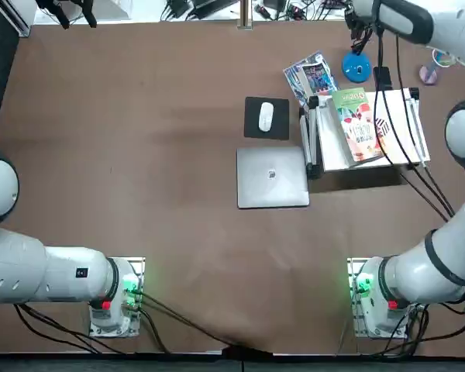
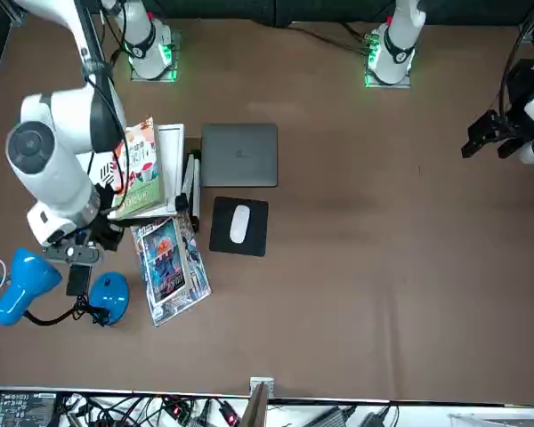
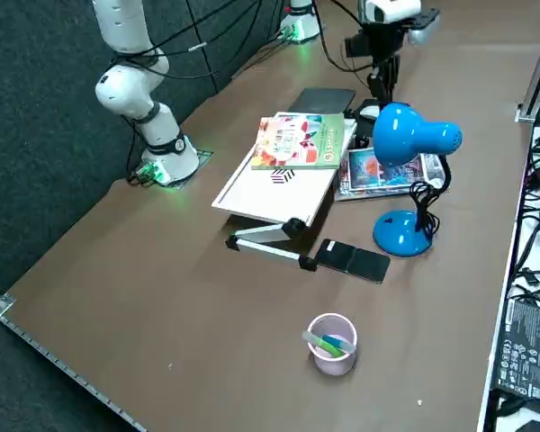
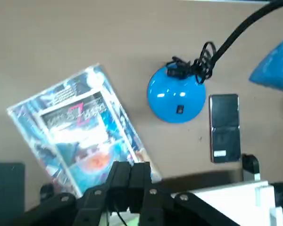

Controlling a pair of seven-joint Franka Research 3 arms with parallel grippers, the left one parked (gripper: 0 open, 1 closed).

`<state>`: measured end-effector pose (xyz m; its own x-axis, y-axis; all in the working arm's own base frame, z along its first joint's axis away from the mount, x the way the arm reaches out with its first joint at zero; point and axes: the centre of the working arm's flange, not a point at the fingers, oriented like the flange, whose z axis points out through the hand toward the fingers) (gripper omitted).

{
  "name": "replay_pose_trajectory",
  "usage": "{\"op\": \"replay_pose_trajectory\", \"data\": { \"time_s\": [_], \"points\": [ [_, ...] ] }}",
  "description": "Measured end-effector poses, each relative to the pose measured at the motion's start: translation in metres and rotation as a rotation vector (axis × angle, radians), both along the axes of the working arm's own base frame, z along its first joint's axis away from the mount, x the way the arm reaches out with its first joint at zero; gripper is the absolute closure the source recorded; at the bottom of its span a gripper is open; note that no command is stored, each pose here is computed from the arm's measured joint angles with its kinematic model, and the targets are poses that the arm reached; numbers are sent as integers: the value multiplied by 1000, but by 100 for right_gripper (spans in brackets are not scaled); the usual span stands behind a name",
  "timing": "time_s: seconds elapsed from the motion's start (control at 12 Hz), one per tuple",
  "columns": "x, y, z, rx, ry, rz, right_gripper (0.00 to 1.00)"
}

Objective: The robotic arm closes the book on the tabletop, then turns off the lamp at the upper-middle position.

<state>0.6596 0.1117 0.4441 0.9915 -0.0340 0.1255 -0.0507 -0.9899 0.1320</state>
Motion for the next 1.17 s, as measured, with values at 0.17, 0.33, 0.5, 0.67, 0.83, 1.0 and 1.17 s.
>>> {"op": "replay_pose_trajectory", "data": {
  "time_s": [0.17, 0.33, 0.5, 0.67, 0.83, 1.0, 1.17],
  "points": [
    [-11, -1, 19, 37, 35, 22, 99],
    [-20, -7, 37, 62, 64, 41, 99],
    [-28, -16, 50, 65, 88, 56, 99],
    [-34, -26, 59, 68, 108, 70, 99],
    [-41, -42, 70, 103, 132, 82, 99],
    [-46, -56, 79, 112, 146, 87, 98],
    [-51, -66, 89, 115, 151, 84, 98]
  ]
}}
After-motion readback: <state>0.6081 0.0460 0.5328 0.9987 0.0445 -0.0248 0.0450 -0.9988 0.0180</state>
